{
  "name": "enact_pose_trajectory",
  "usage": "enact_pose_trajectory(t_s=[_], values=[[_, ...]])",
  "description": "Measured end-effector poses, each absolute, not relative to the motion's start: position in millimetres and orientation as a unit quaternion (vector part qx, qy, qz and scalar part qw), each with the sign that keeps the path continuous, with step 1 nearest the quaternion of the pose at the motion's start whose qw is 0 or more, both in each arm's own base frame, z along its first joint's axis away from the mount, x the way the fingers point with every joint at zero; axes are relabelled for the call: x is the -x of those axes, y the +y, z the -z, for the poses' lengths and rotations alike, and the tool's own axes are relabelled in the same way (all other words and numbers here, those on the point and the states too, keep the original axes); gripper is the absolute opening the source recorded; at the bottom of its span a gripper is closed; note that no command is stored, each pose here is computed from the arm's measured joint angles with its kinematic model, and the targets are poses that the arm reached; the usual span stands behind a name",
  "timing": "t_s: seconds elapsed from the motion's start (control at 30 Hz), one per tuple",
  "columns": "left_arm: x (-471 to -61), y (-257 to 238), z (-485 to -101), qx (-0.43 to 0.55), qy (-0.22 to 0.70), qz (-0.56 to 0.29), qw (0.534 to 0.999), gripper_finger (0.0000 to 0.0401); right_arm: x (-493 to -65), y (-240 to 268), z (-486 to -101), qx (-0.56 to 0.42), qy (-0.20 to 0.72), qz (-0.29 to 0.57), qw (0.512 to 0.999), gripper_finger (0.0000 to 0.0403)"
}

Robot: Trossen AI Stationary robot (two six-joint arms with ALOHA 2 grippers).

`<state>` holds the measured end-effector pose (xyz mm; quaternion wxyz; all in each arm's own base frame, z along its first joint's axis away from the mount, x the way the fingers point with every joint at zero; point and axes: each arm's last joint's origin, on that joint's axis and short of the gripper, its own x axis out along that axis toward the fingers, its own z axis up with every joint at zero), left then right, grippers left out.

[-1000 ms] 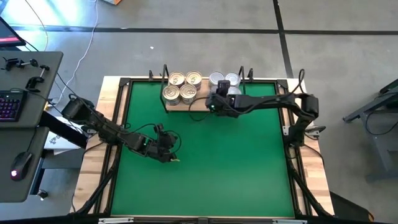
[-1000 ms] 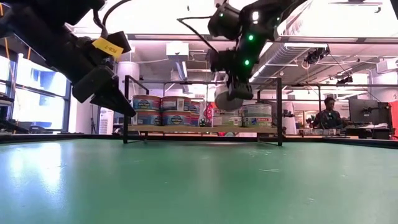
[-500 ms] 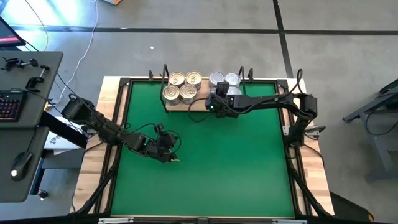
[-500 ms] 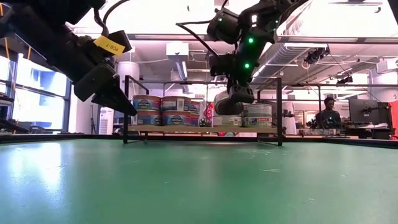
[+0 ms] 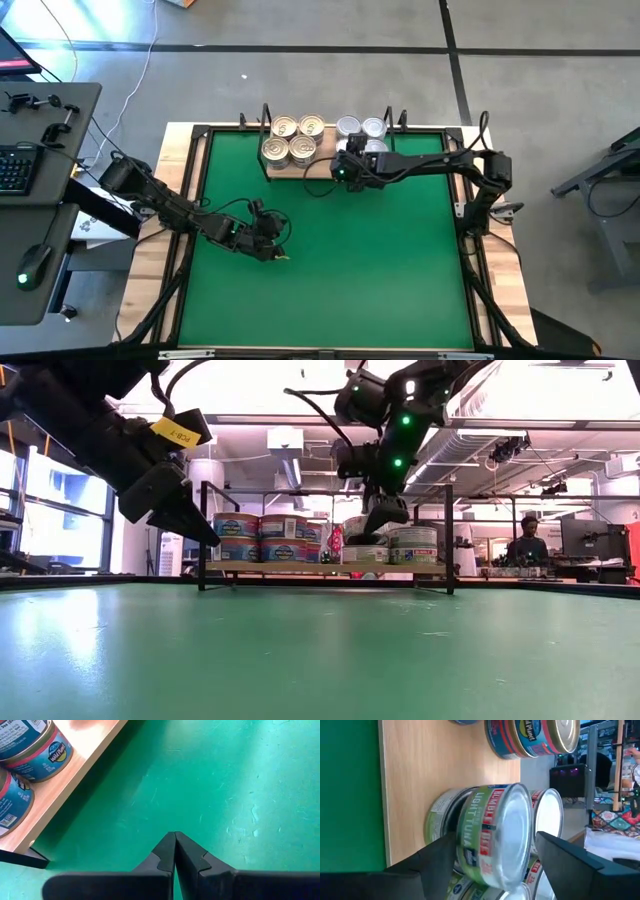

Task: Stack canned seafood by type on shelf
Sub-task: Stack the green white tuna can on top of the other green white tuna can on the shelf, then return to Home Position

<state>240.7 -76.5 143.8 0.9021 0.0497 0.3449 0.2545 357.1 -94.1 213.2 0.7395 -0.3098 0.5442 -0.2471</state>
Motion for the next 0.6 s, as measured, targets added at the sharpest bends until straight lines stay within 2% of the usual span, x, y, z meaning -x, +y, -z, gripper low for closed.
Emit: enact_pose_trajectory(t_s=[0.23, 0.33, 0.5, 0.6], values=[[-241, -76, -144, -0.049, 0.345, -0.255, 0.902, 0.0, -351, -92, -216, 0.308, 0.561, 0.225, 0.735, 0.0268], [-241, -76, -144, -0.049, 0.344, -0.254, 0.902, 0.0, -347, -88, -224, 0.29, 0.553, 0.222, 0.749, 0.0268], [-244, -81, -147, -0.038, 0.324, -0.245, 0.913, 0.0, -336, -66, -254, 0.208, 0.497, 0.171, 0.825, 0.0268], [-245, -86, -150, -0.036, 0.309, -0.232, 0.921, 0.0, -327, -47, -265, 0.127, 0.444, 0.056, 0.885, 0.0266]])
